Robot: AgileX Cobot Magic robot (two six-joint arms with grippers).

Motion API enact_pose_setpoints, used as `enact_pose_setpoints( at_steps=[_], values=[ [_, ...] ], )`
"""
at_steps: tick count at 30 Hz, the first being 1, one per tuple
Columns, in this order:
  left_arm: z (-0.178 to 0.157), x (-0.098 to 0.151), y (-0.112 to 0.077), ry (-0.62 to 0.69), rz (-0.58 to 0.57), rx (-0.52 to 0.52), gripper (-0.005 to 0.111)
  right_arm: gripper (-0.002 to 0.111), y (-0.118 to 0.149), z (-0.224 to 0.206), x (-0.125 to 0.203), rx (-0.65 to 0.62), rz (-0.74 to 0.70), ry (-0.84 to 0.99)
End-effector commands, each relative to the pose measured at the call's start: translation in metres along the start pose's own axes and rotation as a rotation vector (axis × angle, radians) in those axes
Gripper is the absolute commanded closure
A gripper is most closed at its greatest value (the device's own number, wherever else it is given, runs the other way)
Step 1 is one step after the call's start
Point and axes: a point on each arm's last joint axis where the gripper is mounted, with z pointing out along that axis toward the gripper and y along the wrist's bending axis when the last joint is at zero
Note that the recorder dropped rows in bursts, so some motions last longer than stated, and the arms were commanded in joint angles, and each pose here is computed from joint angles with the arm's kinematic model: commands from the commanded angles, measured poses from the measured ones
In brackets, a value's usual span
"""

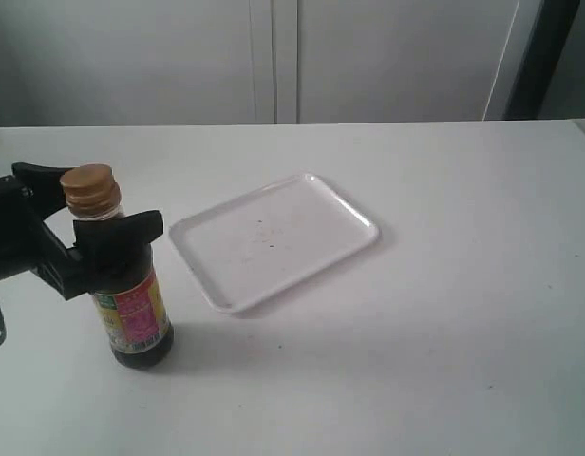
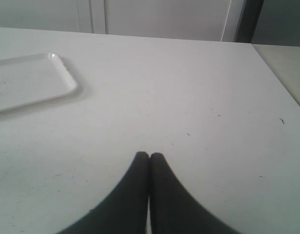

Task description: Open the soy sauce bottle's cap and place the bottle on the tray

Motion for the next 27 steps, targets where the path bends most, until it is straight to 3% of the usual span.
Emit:
enact_pose_setpoints(
  at_steps=[1,27],
  values=[
    [0.002,0.003,-0.003,0.023,0.019,0.038,0.002,0.108,0.000,0.000,0.001,0.004,0.005,-0.004],
    [0.015,0.038,0.006,0.138,-0.003,0.062,0.002,0.108,0.000,0.000,0.001,0.004,0.005,-0.004]
  ],
)
